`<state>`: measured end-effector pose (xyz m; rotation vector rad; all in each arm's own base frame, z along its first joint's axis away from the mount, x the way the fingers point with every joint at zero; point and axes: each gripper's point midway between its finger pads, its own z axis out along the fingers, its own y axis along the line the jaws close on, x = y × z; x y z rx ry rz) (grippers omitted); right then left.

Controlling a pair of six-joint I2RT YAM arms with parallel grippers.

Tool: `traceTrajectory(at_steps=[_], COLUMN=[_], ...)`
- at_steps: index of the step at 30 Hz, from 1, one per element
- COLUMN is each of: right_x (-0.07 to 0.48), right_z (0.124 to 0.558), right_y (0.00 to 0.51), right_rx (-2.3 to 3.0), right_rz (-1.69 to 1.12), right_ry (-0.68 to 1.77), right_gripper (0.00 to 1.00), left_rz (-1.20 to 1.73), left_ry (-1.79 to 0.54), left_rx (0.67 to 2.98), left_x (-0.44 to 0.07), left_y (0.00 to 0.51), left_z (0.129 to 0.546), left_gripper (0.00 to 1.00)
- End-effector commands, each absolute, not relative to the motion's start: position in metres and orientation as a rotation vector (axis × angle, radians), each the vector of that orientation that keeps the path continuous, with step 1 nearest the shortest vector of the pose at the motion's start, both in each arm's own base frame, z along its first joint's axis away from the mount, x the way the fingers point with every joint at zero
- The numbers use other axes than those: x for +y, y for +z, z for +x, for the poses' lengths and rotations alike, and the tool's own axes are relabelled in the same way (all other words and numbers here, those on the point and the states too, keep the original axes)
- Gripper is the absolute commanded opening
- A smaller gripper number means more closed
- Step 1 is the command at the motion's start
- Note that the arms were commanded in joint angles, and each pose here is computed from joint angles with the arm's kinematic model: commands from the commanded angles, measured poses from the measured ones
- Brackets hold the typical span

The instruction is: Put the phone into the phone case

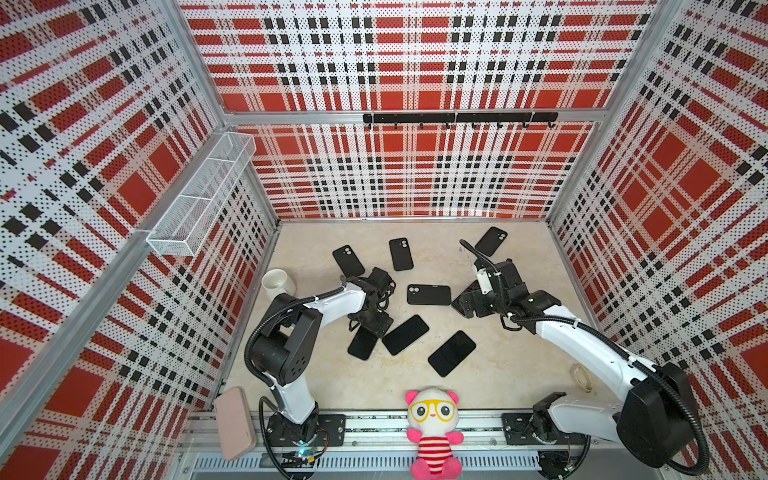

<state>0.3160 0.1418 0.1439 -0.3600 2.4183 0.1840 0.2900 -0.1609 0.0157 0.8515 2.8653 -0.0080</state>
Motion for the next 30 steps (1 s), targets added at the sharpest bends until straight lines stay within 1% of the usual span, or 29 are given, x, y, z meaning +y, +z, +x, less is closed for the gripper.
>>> traceTrajectory(at_steps=[1,7,10,14,18,24,28,30], right_x=[0.138,0.144,0.167,0.207,0.248,0.292,0.307,0.31], right_z=[0.317,0.318,0.316,0.309,0.298,0.289,0.29,0.293], right_y=[0.147,0.147,0.157,0.167,0.171,0.182,0.179,0.175], right_rx=[2.397,2.395,2.348,2.287,2.215,2.064,2.009,2.01], right_rz=[-0.356,-0.397,-0.464,-0.534,-0.613,-0.609,-0.589,-0.578], right_ry=[0.171,0.197,0.354,0.597,0.718,0.909,0.932,0.944], right_gripper=[1.0,1.0,1.0,1.0,1.0,0.98,0.98,0.97], left_rz=[0.871,0.815,0.744,0.658,0.616,0.582,0.534,0.492], left_ry=[0.011,0.004,-0.02,-0.09,-0.227,-0.435,-0.447,-0.396], left_rx=[2.884,2.848,2.821,2.78,2.722,2.611,2.591,2.612], left_x=[-0.157,-0.159,-0.159,-0.163,-0.173,-0.185,-0.178,-0.17], left_y=[0.012,0.03,0.047,0.071,0.096,0.132,0.134,0.125], left_z=[0.291,0.303,0.316,0.331,0.34,0.348,0.354,0.357], left_gripper=[0.81,0.79,0.79,0.76,0.75,0.75,0.75,0.76])
